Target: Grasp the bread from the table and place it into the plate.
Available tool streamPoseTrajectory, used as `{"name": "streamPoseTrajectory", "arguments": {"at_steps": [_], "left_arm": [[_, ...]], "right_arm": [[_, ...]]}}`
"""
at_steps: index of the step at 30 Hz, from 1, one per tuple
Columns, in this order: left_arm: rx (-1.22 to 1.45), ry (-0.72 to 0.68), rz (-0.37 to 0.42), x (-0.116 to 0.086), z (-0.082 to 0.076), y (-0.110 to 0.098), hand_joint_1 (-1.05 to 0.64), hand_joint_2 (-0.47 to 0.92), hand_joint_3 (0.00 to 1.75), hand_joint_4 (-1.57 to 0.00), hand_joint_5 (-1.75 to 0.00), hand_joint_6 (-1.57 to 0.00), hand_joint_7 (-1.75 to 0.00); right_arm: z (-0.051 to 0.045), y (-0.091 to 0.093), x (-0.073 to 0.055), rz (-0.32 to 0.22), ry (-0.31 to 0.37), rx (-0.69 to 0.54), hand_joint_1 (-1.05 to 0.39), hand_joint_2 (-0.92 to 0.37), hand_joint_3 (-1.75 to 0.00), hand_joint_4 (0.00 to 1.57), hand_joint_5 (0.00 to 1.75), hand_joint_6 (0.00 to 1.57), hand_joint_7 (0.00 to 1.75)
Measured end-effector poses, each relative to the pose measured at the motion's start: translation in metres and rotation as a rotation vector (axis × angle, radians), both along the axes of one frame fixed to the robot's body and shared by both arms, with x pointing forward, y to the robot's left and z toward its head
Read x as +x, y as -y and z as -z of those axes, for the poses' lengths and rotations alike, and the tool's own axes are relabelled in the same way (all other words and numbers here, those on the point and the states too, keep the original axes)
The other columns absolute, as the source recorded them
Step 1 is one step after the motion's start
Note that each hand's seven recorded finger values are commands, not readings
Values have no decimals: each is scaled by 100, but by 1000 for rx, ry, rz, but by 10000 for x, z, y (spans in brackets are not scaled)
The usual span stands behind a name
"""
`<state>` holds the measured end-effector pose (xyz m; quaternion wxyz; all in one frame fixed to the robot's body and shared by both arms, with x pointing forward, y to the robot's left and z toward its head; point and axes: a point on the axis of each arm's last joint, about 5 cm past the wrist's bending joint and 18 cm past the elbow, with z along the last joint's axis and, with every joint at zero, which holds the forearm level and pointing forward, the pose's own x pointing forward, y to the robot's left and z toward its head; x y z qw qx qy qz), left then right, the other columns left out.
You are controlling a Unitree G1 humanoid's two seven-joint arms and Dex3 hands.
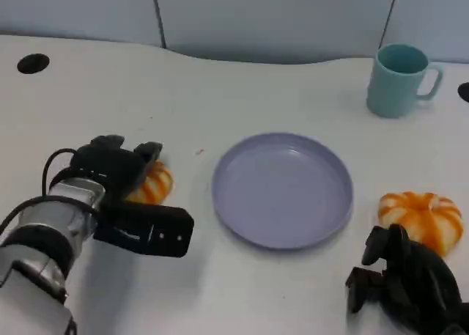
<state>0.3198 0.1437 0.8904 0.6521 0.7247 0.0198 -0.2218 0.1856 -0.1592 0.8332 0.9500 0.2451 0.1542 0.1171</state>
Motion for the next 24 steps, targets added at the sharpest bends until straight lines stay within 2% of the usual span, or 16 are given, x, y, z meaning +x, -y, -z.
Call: {"name": "streamPoseTrajectory", "arguments": {"at_steps": [5, 8, 11, 13, 16, 19, 22, 24], "left_arm": [[33, -52, -17, 28, -32, 31, -52, 65, 0, -2, -1, -6, -2], [40, -77, -31, 40, -47, 42, -50, 67, 1, -9, -5, -11, -4], [31, -89, -41, 41, -48, 41, -47, 79, 3, -24, -10, -25, -6], [37, -92, -37, 40, -46, 46, -41, 87, 3, -37, -12, -42, -7], [29, -92, -32, 36, -40, 48, -34, 91, 7, -51, -13, -60, -6], [-28, -86, -49, 26, -25, 43, -31, 92, 12, -56, -13, -66, -6], [-56, -84, -63, 26, -26, 39, -27, 92, 22, -75, -23, -78, -10], [-92, -86, -84, 28, -30, 33, -27, 92, 24, -78, -24, -80, -10]], "right_arm": [[-3, 7, -34, -2, -3, -1, -44, -92, -59, 124, 137, 109, 136], [-4, 13, -49, -6, -3, -3, -44, -92, -60, 123, 138, 110, 136], [-2, 21, -64, -8, -1, -5, -45, -92, -58, 123, 138, 113, 133], [0, 23, -71, -8, 0, -7, -45, -92, -57, 124, 139, 114, 133], [-9, 24, -86, -1, -9, -10, -44, -92, -59, 122, 140, 111, 135], [-13, 27, -99, 0, -12, -8, -44, -92, -59, 122, 140, 110, 136], [-16, 29, -106, 0, -14, -8, -45, -92, -57, 123, 140, 110, 136], [-18, 28, -109, 2, -15, -8, -45, -92, -57, 123, 140, 110, 135]]}}
